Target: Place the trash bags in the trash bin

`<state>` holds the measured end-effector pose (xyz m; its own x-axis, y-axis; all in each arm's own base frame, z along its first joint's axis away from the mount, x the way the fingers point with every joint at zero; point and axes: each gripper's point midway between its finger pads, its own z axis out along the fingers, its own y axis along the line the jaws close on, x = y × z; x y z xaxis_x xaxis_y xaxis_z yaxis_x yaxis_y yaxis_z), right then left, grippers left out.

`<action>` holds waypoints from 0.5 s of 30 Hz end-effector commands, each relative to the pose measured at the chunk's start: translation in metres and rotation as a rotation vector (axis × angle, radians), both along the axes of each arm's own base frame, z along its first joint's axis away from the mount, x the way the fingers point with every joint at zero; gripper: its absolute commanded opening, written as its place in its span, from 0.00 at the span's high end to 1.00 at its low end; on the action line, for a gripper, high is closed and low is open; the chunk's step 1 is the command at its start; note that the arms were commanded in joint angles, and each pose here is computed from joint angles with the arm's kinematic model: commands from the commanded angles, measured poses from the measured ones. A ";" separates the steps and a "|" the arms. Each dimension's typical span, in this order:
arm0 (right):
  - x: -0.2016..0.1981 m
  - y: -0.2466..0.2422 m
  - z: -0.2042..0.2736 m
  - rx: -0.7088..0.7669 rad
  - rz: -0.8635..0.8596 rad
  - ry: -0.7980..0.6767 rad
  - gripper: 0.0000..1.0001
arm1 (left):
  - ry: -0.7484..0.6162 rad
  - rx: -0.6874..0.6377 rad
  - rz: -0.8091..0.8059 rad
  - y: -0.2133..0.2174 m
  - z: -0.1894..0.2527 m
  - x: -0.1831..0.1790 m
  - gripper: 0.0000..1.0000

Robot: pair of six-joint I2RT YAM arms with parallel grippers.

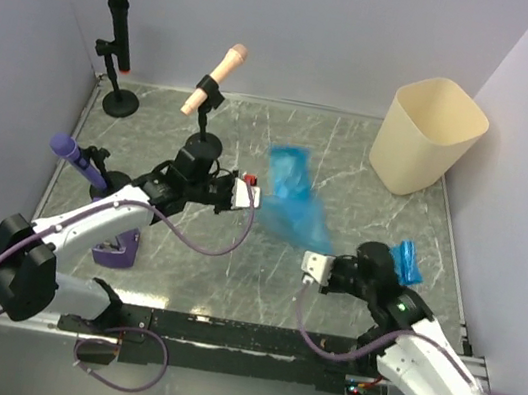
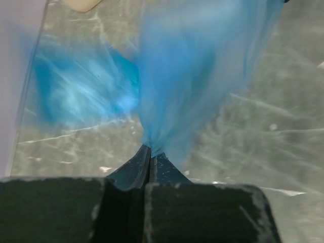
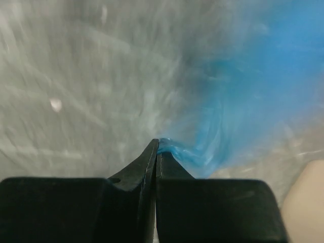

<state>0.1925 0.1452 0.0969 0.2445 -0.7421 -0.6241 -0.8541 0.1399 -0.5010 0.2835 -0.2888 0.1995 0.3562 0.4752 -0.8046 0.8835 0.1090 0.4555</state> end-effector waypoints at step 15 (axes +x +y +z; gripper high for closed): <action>0.186 -0.028 0.221 0.462 -0.817 -0.191 1.00 | 0.438 -0.471 1.001 0.053 0.118 0.155 0.99</action>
<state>0.2989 0.1510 0.2396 -0.0774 -0.5544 -0.8286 -0.6192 0.6781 -0.3959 0.3674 -0.2787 0.3072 -0.2053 0.1645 -0.9648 0.7001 0.7135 -0.0273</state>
